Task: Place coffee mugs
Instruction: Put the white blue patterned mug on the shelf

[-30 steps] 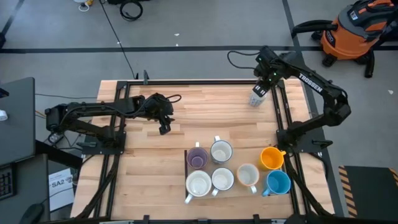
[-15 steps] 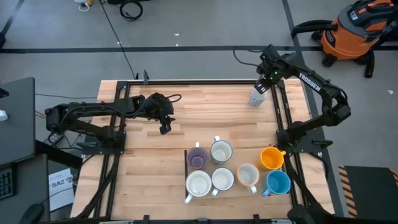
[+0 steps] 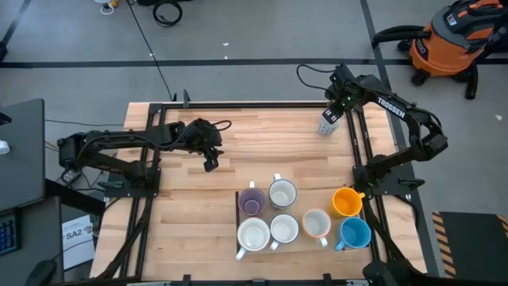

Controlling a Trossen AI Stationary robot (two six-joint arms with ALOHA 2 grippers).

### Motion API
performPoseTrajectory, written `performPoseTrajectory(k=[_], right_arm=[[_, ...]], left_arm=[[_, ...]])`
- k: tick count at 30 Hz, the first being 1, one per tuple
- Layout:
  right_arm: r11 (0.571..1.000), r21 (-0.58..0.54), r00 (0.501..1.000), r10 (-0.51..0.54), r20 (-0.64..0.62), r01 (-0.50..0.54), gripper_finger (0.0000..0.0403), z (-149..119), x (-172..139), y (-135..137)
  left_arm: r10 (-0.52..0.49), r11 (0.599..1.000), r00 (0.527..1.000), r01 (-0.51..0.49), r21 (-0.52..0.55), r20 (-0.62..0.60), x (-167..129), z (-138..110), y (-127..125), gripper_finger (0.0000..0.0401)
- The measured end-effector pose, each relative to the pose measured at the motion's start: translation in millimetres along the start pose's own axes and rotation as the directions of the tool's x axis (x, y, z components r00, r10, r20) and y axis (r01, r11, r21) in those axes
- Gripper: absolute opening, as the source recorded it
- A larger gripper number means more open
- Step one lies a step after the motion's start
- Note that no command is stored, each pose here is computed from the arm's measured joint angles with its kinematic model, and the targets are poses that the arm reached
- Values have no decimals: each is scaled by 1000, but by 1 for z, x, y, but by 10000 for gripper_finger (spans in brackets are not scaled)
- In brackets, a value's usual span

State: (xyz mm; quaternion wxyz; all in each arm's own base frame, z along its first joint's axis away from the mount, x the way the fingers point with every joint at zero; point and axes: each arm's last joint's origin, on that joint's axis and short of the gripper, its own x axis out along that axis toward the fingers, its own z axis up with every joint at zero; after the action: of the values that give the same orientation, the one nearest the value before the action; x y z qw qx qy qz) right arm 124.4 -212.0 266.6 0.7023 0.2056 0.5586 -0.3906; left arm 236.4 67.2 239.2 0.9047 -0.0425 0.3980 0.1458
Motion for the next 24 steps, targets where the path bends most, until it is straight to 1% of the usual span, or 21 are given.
performPoseTrajectory(k=[8,14,17,19,24], right_arm=[[1000,-22,1000,-5,21,5,147,-4,15,0],[999,-29,999,35,14,-34,146,-9,25,-1],[999,-37,999,21,29,-20,147,-12,30,-2],[1000,-27,999,9,35,-8,147,-12,33,-3],[1000,-11,999,21,44,-21,147,-11,34,-3]], left_arm=[[0,1000,1000,0,0,0,0,0,0,149],[0,1000,1000,0,1,0,0,0,0,149],[0,1000,1000,0,1,0,0,0,0,149],[0,1000,1000,0,1,0,0,0,0,149],[0,1000,1000,0,0,0,0,0,0,149]])
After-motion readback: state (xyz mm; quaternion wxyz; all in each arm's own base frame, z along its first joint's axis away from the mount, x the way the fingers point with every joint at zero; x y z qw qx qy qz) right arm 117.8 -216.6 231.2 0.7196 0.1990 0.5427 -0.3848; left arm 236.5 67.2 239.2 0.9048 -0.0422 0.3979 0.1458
